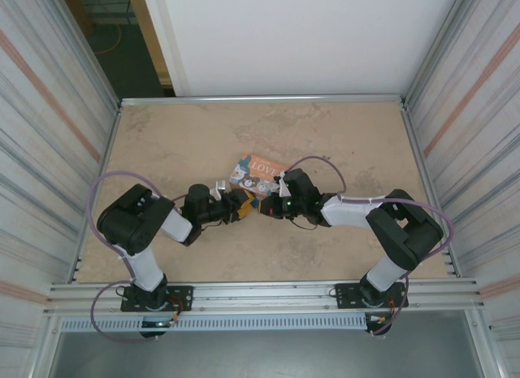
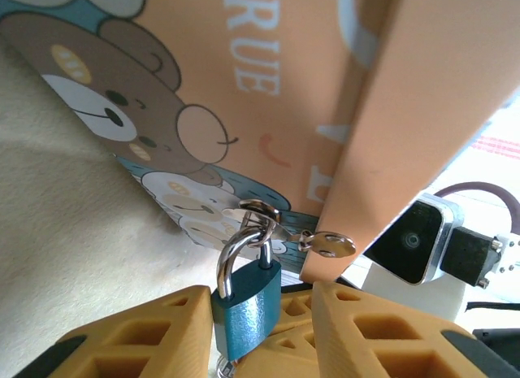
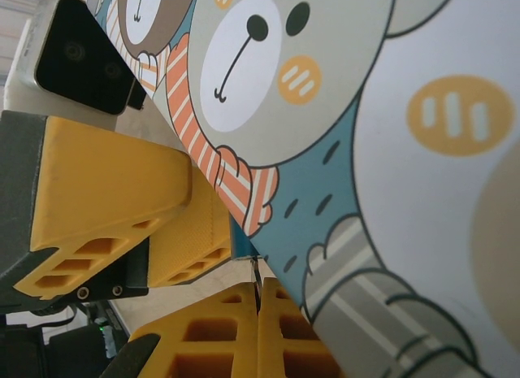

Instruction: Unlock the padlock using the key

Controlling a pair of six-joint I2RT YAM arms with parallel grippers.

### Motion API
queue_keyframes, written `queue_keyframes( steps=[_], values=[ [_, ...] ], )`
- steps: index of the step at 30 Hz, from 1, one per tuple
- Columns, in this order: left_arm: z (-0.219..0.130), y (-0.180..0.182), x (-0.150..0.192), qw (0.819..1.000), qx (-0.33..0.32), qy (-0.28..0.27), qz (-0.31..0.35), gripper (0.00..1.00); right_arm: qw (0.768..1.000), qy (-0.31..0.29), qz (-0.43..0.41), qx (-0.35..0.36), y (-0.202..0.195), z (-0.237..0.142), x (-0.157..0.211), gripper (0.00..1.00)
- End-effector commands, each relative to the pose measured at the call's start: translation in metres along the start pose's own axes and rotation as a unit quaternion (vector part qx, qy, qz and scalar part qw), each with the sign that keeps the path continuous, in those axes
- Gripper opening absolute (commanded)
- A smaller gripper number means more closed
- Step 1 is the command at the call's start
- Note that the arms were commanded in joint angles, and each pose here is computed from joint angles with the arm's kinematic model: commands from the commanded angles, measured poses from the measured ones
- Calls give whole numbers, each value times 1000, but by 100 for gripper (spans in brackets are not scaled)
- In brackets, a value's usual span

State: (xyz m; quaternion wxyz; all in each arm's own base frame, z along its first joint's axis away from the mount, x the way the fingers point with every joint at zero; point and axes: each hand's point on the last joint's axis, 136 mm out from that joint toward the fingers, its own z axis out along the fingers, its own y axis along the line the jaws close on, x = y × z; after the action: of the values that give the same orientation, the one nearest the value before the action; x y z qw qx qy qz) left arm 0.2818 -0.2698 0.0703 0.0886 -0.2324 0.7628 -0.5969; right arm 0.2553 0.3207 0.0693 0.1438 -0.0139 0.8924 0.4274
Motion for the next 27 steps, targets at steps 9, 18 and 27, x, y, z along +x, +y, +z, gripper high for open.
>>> queue_keyframes(
  steps=[9,18,27],
  values=[
    [10,-11,1,1000,23,4,4,31,998,-15,9,-63,32,-2,-15,0],
    [5,-7,-2,1000,21,-17,1,16,998,-19,13,-63,32,-6,-15,0],
    [0,-14,-3,999,26,-27,11,0,998,-35,5,-59,30,-19,-16,22]
  ],
)
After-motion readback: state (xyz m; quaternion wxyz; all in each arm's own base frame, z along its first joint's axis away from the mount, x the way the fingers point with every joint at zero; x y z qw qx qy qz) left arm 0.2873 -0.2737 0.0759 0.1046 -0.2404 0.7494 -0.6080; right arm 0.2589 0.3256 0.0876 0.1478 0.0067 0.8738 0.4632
